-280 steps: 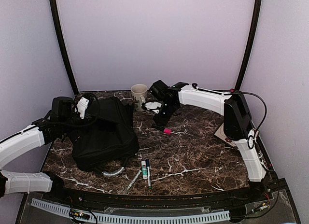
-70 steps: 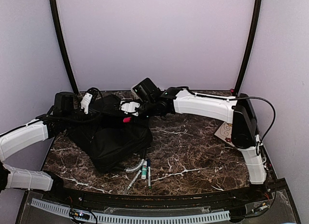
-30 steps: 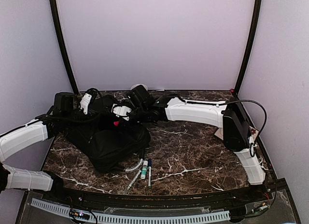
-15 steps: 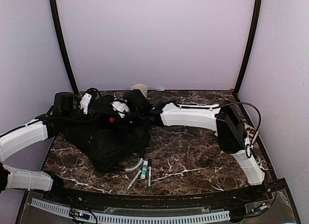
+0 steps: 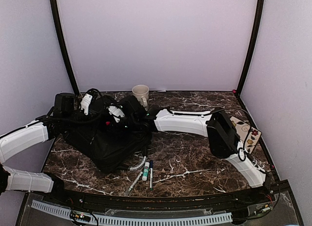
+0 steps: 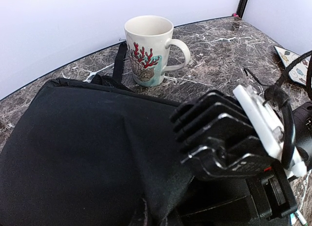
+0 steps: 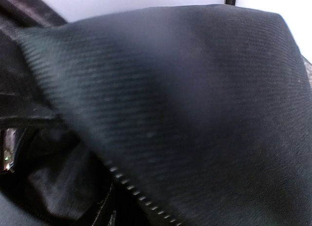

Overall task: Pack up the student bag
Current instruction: Place the pen in the second largest pocket of the bag, then adjust the pen in the second largest pocket of the bag.

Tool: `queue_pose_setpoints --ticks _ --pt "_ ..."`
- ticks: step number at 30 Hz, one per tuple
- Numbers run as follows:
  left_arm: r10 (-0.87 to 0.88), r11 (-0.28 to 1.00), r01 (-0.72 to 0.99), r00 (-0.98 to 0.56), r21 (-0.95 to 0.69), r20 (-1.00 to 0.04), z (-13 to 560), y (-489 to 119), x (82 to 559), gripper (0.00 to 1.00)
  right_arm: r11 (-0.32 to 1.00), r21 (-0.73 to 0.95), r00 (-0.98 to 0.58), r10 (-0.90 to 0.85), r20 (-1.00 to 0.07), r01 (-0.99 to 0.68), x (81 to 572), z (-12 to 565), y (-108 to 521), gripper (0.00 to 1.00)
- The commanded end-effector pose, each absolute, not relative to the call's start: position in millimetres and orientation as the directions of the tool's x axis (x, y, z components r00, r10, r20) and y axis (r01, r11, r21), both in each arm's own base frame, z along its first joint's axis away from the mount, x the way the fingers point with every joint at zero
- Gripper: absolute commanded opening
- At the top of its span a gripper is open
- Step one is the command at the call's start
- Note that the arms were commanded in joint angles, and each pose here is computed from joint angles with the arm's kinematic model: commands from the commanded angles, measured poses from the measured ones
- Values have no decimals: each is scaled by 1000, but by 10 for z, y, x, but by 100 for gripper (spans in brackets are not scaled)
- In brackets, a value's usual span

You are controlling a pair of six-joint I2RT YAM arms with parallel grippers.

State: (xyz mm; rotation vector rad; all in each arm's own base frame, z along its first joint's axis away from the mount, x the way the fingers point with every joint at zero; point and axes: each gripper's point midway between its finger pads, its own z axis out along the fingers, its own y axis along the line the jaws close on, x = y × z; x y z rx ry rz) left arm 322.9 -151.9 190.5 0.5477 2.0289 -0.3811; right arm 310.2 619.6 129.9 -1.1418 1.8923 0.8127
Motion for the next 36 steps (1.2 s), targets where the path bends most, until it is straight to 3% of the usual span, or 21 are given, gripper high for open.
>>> queue_pose_setpoints --ticks 1,6,13,17,20,23,30,36 --pt "165 802 597 -240 -12 -957 2507 -1684 3212 0 281 210 -320 -436 -841 -936 2937 1606 6028 49" --pt "166 806 591 -235 -5 -958 2517 -1665 3213 0 223 215 -297 -458 -838 -951 2777 1917 5718 54" --pt "171 806 592 -241 -5 -955 2497 -1665 3211 0 137 -17 -68 -591 -804 -990 2731 1779 5447 55" --pt "173 805 593 -240 -3 -955 2492 -1666 3209 0 65 -313 173 -719 -673 -947 2884 1503 5342 56" --pt "175 801 598 -243 -5 -954 2480 -1680 3209 0 43 -475 267 -781 -565 -879 3048 1319 5281 66" --pt "177 799 601 -248 -8 -953 2465 -1685 3210 0 36 -529 299 -791 -533 -848 3129 1219 5294 74" --pt "177 786 618 -257 -21 -950 2433 -1724 3204 0 122 -575 296 -761 -577 -809 3307 1291 5567 74" --pt "177 778 628 -263 -29 -948 2419 -1749 3199 0 339 -693 265 -748 -609 -636 3744 1461 5739 72"
